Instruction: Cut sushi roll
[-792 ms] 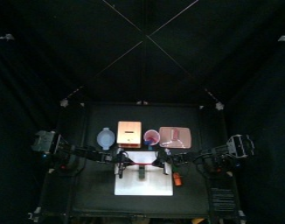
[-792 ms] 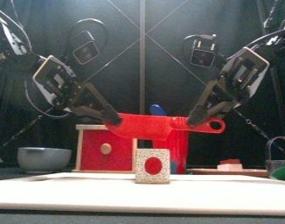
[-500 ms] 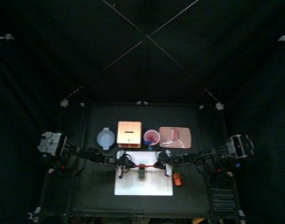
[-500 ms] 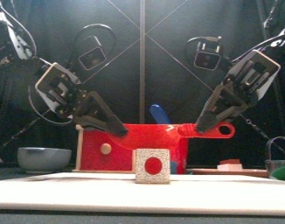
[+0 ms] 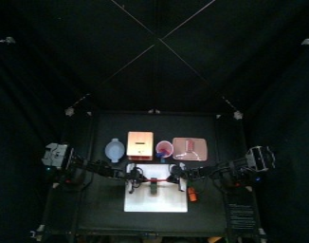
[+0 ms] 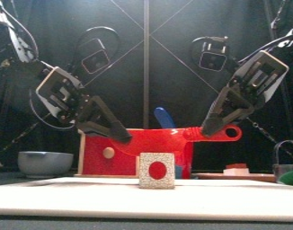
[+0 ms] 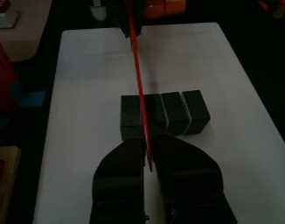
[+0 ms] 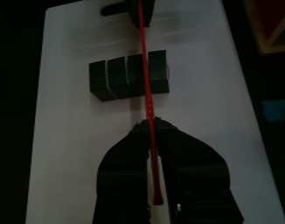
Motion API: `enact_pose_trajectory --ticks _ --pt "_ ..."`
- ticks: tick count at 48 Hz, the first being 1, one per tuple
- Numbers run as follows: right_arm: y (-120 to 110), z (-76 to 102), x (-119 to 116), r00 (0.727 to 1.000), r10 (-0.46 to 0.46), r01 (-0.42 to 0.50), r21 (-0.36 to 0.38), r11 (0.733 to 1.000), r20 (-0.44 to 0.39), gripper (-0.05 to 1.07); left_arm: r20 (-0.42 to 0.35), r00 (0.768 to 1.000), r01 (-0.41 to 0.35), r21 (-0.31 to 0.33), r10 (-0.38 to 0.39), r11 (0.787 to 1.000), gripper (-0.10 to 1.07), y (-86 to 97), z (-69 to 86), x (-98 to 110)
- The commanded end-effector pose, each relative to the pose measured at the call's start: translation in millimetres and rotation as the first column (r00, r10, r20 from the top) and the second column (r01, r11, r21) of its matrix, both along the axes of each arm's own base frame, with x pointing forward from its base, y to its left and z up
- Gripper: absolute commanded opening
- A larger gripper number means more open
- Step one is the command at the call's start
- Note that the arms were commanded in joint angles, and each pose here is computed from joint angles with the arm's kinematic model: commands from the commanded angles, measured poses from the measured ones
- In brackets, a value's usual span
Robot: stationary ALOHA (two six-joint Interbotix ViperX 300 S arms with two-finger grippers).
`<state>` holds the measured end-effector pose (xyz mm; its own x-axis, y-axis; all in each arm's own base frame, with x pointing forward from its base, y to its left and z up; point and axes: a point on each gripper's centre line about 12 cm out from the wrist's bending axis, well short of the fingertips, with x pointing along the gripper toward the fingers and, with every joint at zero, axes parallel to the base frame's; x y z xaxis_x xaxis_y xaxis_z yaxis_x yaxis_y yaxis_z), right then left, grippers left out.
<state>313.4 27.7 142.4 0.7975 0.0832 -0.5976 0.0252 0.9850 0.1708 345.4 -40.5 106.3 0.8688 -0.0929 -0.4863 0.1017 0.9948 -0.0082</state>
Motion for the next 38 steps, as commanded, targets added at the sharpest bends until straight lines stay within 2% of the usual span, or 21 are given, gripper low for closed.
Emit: enact_pose_trajectory --ticks 1,10,17,26,32,38 --pt "-0.3 9.9 2.1 1.0 -0.003 0.002 0.004 1.0 0.03 0.4 -0.01 1.0 0.005 0.004 -0.005 1.0 0.43 -0.5 -0.2 -1.3" --pt "0.1 2.6 2.6 1.0 -0.005 0.005 0.006 1.0 0.007 0.4 -0.029 1.0 0.005 0.007 -0.005 1.0 0.43 -0.3 -5.2 -2.7" --pt "0.2 7.4 3.6 1.0 -0.004 0.004 0.007 1.0 0.022 0.4 -0.006 1.0 0.007 0.006 -0.007 1.0 0.43 -0.6 4.4 -1.7" --pt "0.3 4.5 3.8 1.0 -0.004 0.004 0.006 1.0 0.013 0.4 -0.038 0.999 0.022 0.023 -0.021 1.0 0.43 0.8 4.7 -2.9" --pt "0.1 2.1 3.1 1.0 -0.006 0.006 0.007 1.0 0.005 0.4 -0.053 0.998 0.027 0.028 -0.026 0.999 0.43 0.4 1.5 -1.9" --pt "-0.1 -8.5 1.7 0.999 -0.008 0.008 0.004 1.0 -0.036 0.4 -0.077 0.997 0.028 0.03 -0.025 0.999 0.43 0.4 -7.0 -2.5"
